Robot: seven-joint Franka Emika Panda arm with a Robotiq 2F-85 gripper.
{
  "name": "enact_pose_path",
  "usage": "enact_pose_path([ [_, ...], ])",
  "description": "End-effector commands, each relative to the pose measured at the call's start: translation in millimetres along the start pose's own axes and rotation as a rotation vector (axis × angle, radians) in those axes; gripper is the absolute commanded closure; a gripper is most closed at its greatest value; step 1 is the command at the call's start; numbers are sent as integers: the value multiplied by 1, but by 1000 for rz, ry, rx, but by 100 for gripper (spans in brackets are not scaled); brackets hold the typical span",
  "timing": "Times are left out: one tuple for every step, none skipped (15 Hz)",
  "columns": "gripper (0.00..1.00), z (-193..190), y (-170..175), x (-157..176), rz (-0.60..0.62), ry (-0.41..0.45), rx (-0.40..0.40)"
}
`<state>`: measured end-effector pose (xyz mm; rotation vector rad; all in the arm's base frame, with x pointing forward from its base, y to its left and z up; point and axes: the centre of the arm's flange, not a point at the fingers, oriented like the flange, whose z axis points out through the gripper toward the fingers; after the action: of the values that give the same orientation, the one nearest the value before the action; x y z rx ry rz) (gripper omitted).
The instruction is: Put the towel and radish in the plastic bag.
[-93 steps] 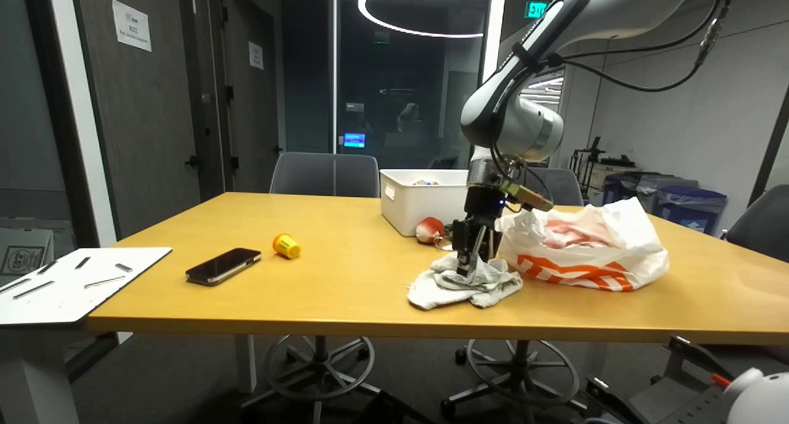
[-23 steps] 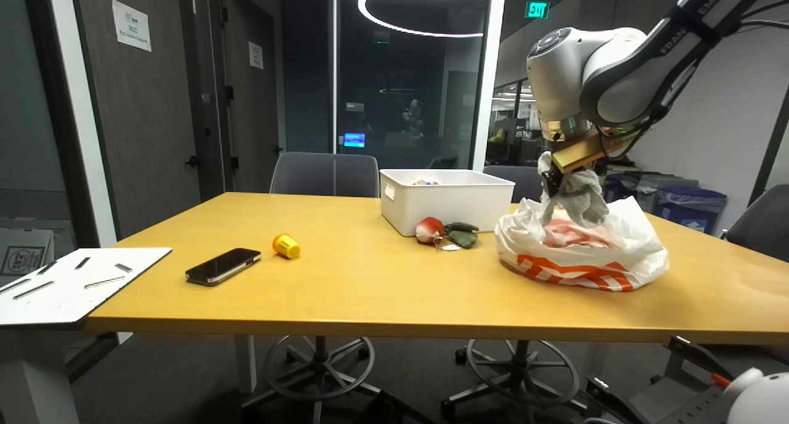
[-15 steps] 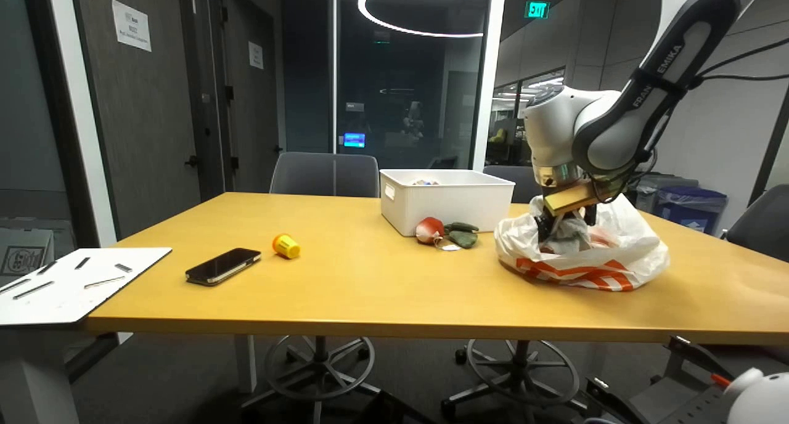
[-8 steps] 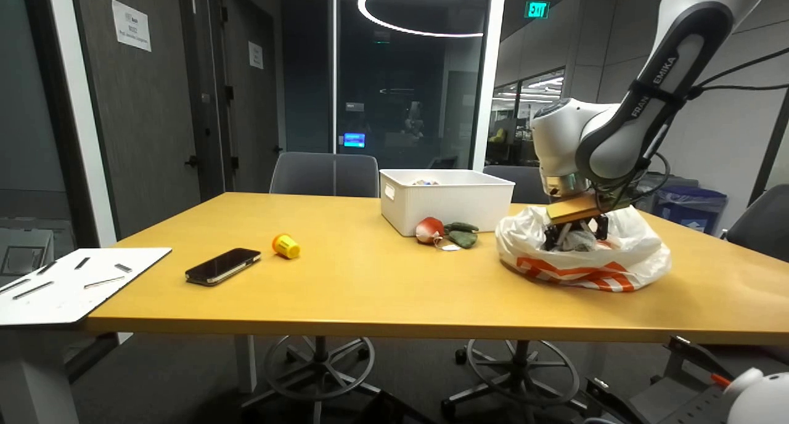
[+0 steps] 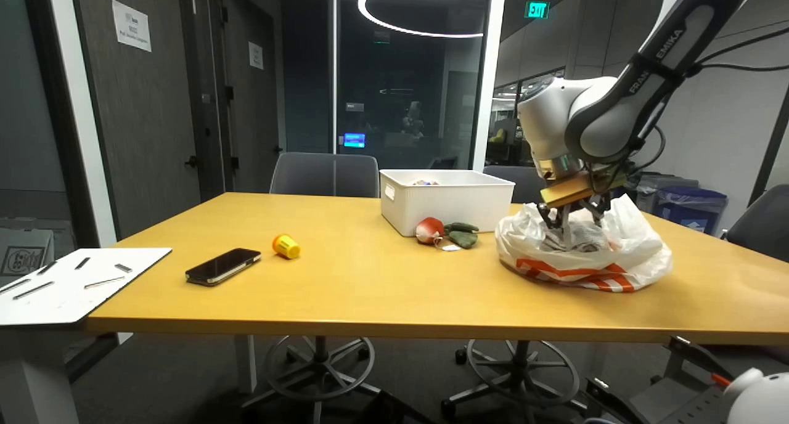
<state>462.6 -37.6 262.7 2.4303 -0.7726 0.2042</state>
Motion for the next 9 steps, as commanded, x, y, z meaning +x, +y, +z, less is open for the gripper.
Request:
enact_pose_path([
  [1, -66, 22, 2, -34, 80, -64],
  [0, -77, 26, 2, -41, 102, -44],
  [0, -93, 29, 1, -53, 142, -10],
  [0, -108, 30, 1, -70, 186, 24],
  [0, -125, 29, 1, -99, 234, 56],
  [0, -141, 23, 3, -132, 265, 79],
  [0, -152, 15, 6, -160, 294, 111],
  [0, -159, 0, 13, -195, 319, 142],
  [0, -164, -14, 18, -229, 342, 183],
])
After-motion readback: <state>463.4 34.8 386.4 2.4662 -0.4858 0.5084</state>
